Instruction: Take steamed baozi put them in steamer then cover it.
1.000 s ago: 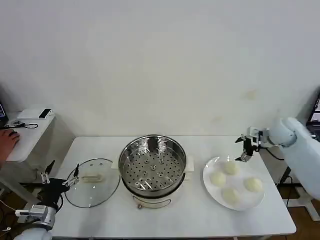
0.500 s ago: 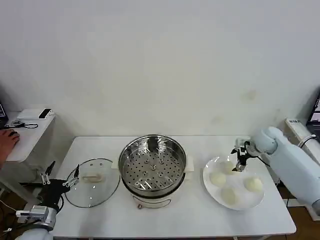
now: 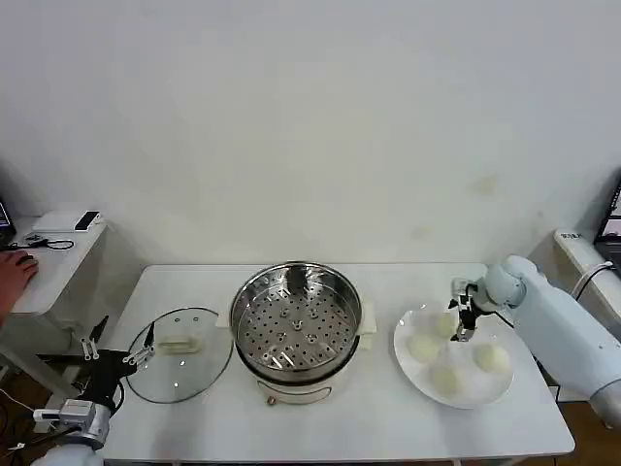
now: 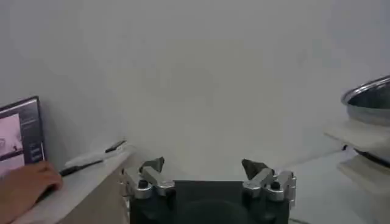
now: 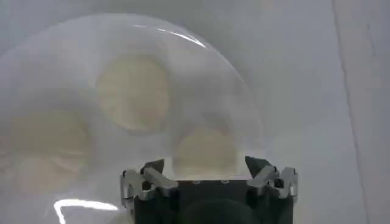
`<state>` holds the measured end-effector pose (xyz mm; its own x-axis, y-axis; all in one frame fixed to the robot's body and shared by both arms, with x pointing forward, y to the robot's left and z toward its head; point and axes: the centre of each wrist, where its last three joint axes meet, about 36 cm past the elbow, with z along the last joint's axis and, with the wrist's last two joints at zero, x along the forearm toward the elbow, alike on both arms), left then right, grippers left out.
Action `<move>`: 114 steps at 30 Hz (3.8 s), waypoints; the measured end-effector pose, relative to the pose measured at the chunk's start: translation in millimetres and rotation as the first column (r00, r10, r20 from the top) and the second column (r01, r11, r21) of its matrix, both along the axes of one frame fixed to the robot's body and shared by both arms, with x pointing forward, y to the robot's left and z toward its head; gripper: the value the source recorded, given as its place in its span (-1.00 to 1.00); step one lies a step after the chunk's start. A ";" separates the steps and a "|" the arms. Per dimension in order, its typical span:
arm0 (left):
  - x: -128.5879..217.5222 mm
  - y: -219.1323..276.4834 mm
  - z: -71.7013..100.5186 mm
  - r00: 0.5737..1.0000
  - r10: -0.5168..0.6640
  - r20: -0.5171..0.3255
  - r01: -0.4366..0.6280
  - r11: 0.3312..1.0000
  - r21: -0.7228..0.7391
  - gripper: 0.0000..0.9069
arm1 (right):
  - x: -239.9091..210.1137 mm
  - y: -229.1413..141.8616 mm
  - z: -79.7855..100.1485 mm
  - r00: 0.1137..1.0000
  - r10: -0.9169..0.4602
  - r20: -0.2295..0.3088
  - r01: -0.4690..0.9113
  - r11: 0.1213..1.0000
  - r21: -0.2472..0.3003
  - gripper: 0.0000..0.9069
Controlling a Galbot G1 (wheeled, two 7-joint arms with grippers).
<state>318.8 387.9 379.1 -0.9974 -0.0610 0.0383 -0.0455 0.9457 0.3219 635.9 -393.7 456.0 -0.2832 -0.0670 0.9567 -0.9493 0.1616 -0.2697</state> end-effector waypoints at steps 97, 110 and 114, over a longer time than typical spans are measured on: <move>-22.4 -7.4 -1.6 1.000 -0.003 -0.017 0.004 0.999 0.039 1.00 | 55.5 295.1 236.1 0.312 0.938 0.148 -0.941 0.326 -0.085 0.42; -22.1 -8.2 -5.2 0.999 -0.011 -0.034 0.012 0.999 0.045 1.00 | 39.3 335.7 217.4 0.122 0.992 0.036 -0.964 0.127 -0.232 0.42; -22.5 -8.5 -5.9 0.999 -0.009 -0.035 0.011 0.999 0.043 1.00 | 38.3 343.3 209.9 0.105 0.994 0.017 -0.964 0.106 -0.245 0.42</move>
<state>296.3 379.4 373.2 -0.9961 -0.0535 0.0704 -0.0243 0.9314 0.3632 674.3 -50.4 665.9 -0.2004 -0.2802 0.9388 -0.1890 -0.9292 -0.3177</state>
